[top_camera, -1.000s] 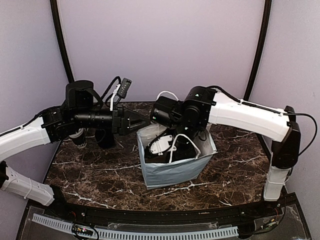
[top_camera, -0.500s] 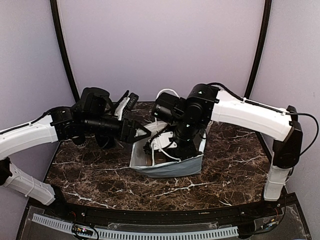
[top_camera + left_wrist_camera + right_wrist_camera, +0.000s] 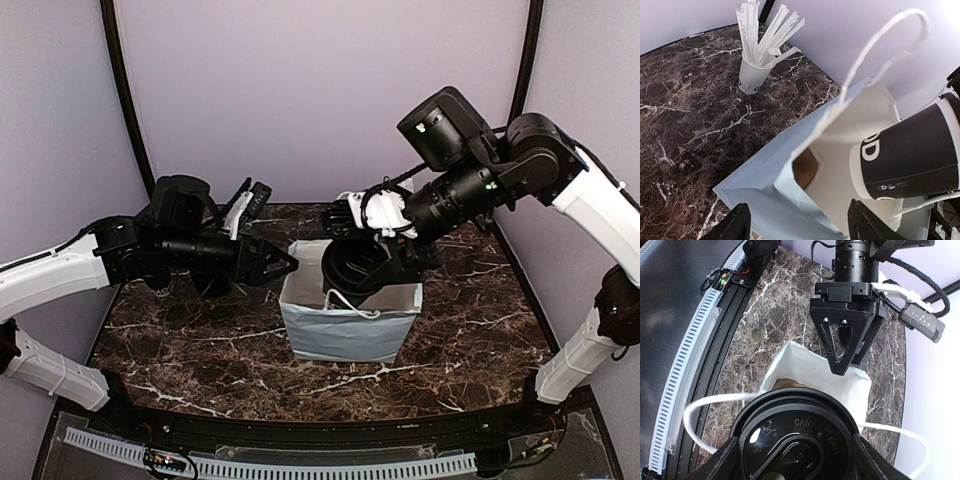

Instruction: Pack the takeout coffee

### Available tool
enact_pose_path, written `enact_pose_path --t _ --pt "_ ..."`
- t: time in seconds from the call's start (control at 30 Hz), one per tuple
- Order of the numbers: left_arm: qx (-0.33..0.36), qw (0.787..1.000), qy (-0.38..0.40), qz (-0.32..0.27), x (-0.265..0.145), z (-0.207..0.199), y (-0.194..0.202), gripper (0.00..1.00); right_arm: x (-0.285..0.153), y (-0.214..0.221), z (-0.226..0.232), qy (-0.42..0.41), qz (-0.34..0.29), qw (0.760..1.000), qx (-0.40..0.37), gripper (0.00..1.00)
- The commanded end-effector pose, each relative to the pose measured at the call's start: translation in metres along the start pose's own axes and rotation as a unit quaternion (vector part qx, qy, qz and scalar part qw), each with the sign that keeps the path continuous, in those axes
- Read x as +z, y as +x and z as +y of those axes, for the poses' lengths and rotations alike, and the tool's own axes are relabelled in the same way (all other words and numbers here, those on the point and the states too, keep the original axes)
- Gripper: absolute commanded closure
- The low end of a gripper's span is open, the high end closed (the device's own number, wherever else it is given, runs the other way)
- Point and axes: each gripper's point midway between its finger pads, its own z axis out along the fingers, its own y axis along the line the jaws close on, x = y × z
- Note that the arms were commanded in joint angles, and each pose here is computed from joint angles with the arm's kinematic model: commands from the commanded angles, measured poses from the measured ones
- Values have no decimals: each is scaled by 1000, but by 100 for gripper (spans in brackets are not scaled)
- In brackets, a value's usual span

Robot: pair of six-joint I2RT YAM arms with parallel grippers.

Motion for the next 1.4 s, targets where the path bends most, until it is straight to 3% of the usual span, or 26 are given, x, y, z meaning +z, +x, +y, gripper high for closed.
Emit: enact_pose_path --t 0.0,0.37,0.6,0.8,0.97,1.2,1.37 --pt "36 998 38 -45 -17 -22 -19 31 11 -12 -1 -12 -20 1000 -6 68" --pt "61 996 33 -64 -28 -26 -31 28 -32 -34 -36 91 -54 994 -17 68" --pt "87 993 8 -76 -33 -24 -47 27 -91 -27 -75 229 -38 973 -14 68" --pt "101 991 -4 -84 -35 -23 -58 25 -138 40 -98 297 9 953 63 67" --pt "104 991 -9 -83 -32 -19 -59 25 -141 121 -86 295 79 942 136 66" --pt "104 991 -19 -85 -33 -12 -56 25 -73 215 -12 172 120 943 259 66" --pt "96 992 -12 -86 -33 -10 -53 25 -22 256 22 128 117 944 282 66"
